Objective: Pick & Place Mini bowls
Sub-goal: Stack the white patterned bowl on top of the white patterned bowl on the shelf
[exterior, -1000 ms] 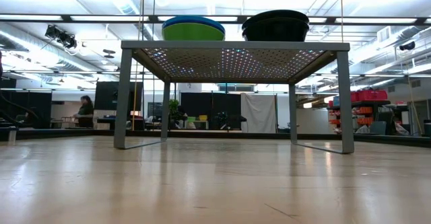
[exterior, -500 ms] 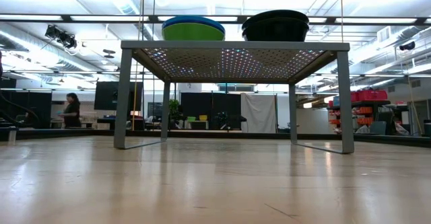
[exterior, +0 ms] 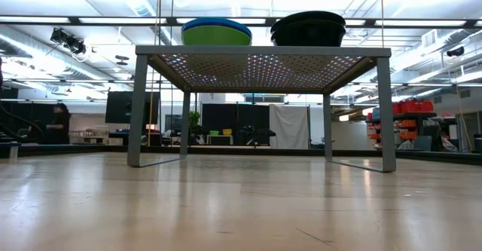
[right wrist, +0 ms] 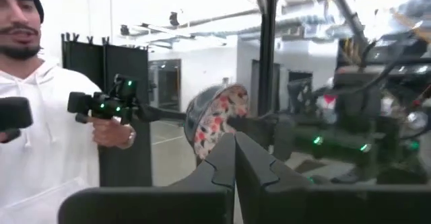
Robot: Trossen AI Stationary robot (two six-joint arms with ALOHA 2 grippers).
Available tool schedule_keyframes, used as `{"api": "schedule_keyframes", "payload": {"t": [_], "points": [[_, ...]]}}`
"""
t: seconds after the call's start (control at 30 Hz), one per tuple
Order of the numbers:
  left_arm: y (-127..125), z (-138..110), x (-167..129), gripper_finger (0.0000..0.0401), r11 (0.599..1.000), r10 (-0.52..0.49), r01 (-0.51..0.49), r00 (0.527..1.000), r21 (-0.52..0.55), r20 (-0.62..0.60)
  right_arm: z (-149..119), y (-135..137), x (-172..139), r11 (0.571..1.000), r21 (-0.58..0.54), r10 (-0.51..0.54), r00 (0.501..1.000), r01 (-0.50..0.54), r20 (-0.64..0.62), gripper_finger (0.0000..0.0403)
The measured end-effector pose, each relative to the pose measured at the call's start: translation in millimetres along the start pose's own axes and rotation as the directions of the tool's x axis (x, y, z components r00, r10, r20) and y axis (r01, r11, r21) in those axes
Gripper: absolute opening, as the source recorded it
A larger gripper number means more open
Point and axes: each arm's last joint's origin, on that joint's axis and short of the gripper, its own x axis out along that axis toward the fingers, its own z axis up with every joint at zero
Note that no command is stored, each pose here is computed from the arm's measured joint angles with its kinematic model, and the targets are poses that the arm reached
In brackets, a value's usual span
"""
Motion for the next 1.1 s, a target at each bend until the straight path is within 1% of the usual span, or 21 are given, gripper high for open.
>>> {"api": "schedule_keyframes", "payload": {"t": [0.13, 0.27, 0.43, 0.6, 0.77, 0.93, 1.1], "points": [[0.2, 0.1, -0.2, 0.0011, 1.000, 0.001, -0.001, 1.000, 0.000, 0.000, -12.0, -9.0, 17.8, 0.998, 0.039, 0.042, 0.999, -0.042, -0.006, 0.0013], [0.4, 0.5, -0.4, 0.0011, 1.000, 0.002, -0.002, 1.000, -0.014, 0.003, -20.1, -12.6, 31.0, 0.995, 0.056, 0.079, 0.997, -0.079, -0.001, 0.0043], [0.4, 0.5, -0.4, 0.0011, 0.999, 0.003, -0.003, 1.000, -0.036, 0.003, -28.4, -12.2, 43.1, 0.991, 0.076, 0.107, 0.994, -0.106, -0.005, 0.0102], [0.4, 0.6, -0.4, 0.0011, 0.999, 0.003, -0.003, 1.000, -0.054, 0.004, -32.8, -8.6, 53.8, 0.979, 0.135, 0.151, 0.988, -0.152, 0.018, 0.0172], [0.4, 0.6, -0.4, 0.0011, 0.998, 0.003, -0.003, 1.000, -0.055, 0.004, -38.7, -4.5, 62.4, 0.976, 0.122, 0.179, 0.984, -0.179, 0.013, 0.0225], [0.9, 0.6, -0.8, 0.0011, 0.997, 0.009, -0.009, 1.000, -0.070, 0.004, -48.6, -5.3, 72.9, 0.975, 0.116, 0.192, 0.981, -0.190, -0.001, 0.0250], [2.3, 0.7, -2.2, 0.0011, 0.997, 0.019, -0.019, 1.000, -0.071, 0.004, -59.0, -9.3, 85.7, 0.973, 0.113, 0.201, 0.980, -0.201, 0.012, 0.0254]]}}
